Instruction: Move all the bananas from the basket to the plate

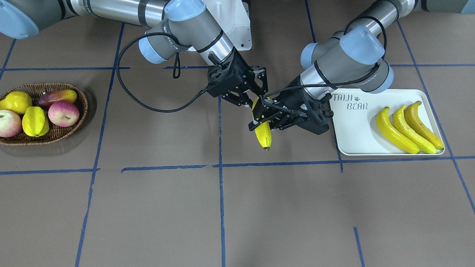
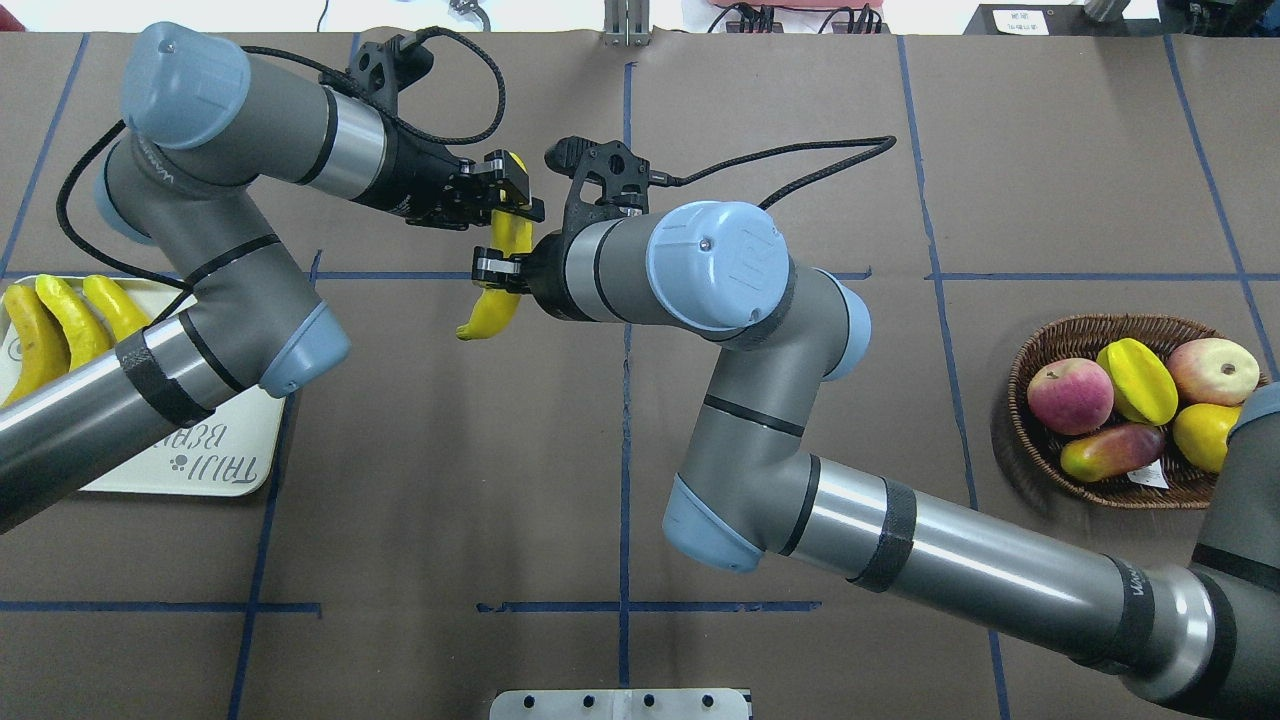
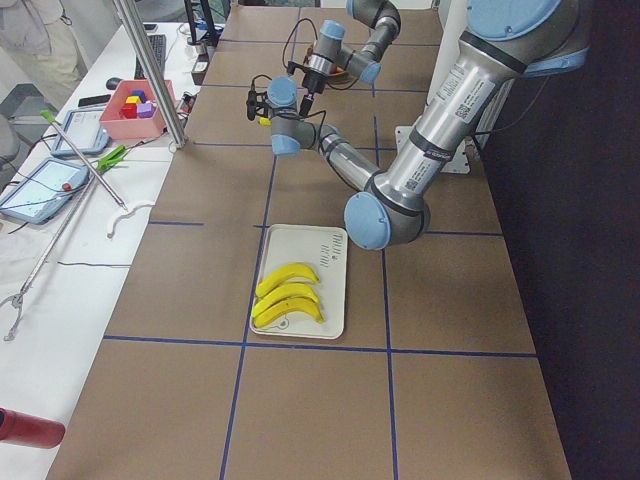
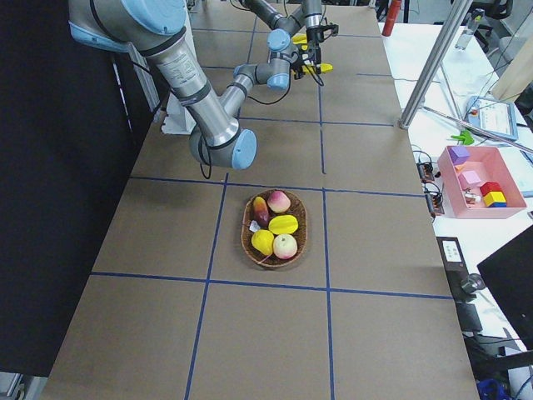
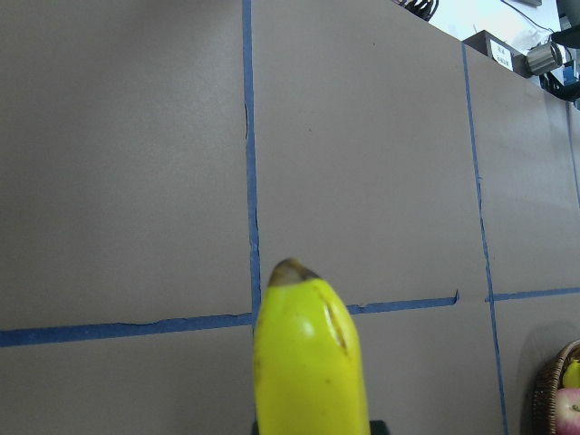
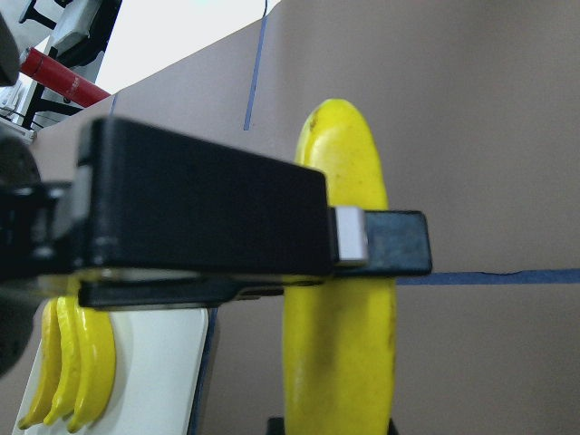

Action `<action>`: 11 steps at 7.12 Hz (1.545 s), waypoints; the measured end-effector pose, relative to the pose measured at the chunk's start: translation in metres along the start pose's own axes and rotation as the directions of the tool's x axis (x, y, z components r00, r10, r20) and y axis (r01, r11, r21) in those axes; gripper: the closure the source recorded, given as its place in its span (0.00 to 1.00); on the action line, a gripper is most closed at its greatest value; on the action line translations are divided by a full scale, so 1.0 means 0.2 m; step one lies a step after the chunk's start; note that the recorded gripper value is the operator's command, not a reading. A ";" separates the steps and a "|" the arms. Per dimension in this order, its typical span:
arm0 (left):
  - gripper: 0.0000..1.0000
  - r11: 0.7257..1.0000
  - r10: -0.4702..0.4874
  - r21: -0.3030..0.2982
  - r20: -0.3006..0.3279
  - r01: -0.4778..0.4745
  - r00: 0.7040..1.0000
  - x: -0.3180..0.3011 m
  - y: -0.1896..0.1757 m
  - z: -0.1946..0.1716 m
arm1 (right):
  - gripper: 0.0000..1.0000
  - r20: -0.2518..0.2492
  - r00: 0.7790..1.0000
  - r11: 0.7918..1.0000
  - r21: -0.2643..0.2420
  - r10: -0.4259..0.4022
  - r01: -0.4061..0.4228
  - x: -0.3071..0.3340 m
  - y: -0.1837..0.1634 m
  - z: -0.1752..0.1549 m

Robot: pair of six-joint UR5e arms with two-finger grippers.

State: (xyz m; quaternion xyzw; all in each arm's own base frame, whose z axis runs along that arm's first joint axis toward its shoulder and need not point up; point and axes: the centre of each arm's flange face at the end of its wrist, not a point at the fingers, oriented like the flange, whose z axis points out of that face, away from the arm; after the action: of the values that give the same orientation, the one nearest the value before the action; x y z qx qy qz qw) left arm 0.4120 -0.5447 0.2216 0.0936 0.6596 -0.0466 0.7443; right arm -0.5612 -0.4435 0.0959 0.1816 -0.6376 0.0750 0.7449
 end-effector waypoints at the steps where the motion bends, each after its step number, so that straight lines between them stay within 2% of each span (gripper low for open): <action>1: 1.00 1.000 0.000 0.000 0.000 0.000 1.000 0.00 0.00 0.00 | 0.01 -0.001 1.000 1.000 0.000 0.000 0.000 0.00 0.00 0.00; 6: 1.00 1.000 -0.007 0.002 0.004 0.007 1.000 -0.01 0.00 -0.01 | 0.01 0.000 1.000 1.000 -0.007 0.004 -0.004 0.00 -0.02 -0.01; 8: 1.00 0.999 -0.037 -0.002 0.032 0.037 0.999 -0.12 0.01 -0.02 | 0.01 -0.016 1.000 0.999 -0.045 0.012 -0.013 0.08 -0.10 -0.05; 10: 1.00 0.993 -0.117 0.006 0.093 0.116 0.989 -0.36 0.03 -0.05 | 0.01 -0.102 0.994 0.995 -0.097 0.030 -0.039 0.35 -0.23 -0.08; 11: 1.00 0.985 -0.172 0.029 0.131 0.170 0.976 -0.47 0.01 -0.11 | 0.01 -0.158 0.987 0.992 -0.114 0.035 -0.054 0.50 -0.30 -0.12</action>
State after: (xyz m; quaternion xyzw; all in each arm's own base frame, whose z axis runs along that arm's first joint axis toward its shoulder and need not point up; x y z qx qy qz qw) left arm 0.3787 -0.5438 0.3122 0.0398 0.6135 -0.1223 0.7792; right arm -0.4999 -0.5028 0.1805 0.1166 -0.5845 0.0678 0.8001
